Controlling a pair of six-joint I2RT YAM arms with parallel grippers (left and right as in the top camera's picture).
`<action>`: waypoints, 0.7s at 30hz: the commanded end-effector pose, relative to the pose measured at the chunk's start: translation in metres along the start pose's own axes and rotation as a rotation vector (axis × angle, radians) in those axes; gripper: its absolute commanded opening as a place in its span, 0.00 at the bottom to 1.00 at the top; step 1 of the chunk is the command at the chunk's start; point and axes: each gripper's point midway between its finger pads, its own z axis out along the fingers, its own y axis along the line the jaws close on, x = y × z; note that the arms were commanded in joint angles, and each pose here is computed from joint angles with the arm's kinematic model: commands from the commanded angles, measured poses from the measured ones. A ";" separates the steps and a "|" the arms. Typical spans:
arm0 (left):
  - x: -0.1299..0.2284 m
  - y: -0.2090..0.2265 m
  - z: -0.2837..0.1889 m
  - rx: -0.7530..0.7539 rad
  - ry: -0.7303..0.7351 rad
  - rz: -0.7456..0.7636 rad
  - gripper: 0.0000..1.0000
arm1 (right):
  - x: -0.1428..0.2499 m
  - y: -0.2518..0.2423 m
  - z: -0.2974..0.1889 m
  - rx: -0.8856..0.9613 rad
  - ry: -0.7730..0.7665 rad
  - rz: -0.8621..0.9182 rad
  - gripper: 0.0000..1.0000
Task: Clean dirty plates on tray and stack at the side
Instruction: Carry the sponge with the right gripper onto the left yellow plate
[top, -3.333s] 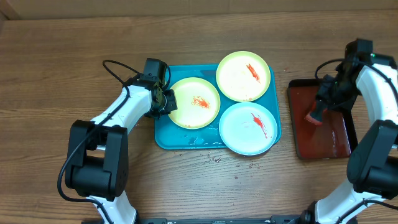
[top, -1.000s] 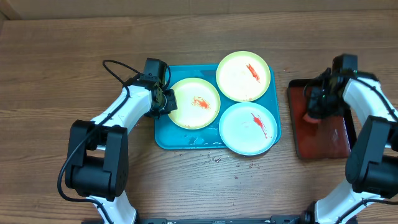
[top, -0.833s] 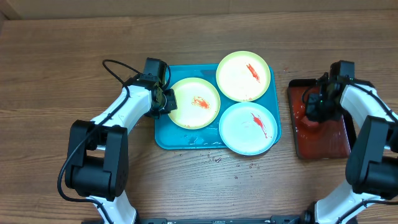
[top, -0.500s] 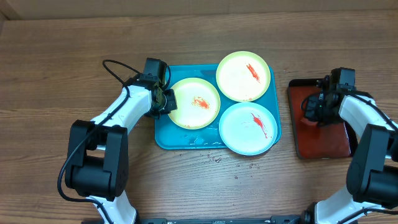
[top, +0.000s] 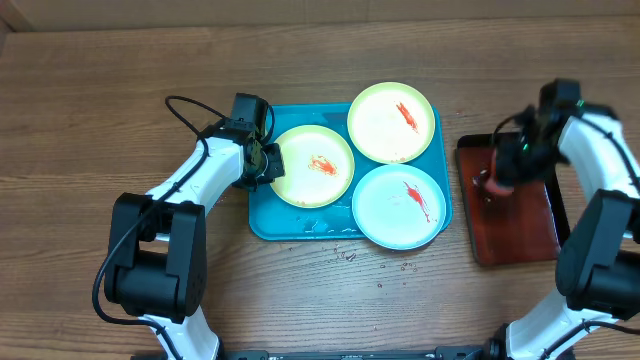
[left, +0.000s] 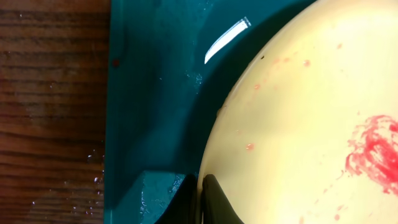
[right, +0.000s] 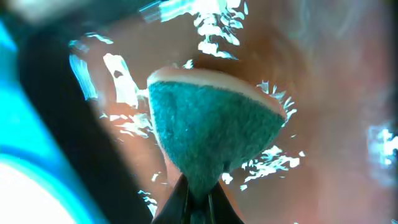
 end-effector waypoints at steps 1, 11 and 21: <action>-0.003 -0.002 -0.001 0.022 -0.001 0.050 0.04 | -0.030 0.017 -0.042 -0.050 -0.096 -0.011 0.04; 0.001 -0.023 -0.003 0.160 0.026 0.127 0.04 | -0.024 0.130 -0.098 -0.424 -0.165 -0.250 0.04; -0.006 0.010 -0.004 0.114 0.040 -0.089 0.04 | 0.019 0.250 -0.085 -0.409 -0.174 -0.416 0.04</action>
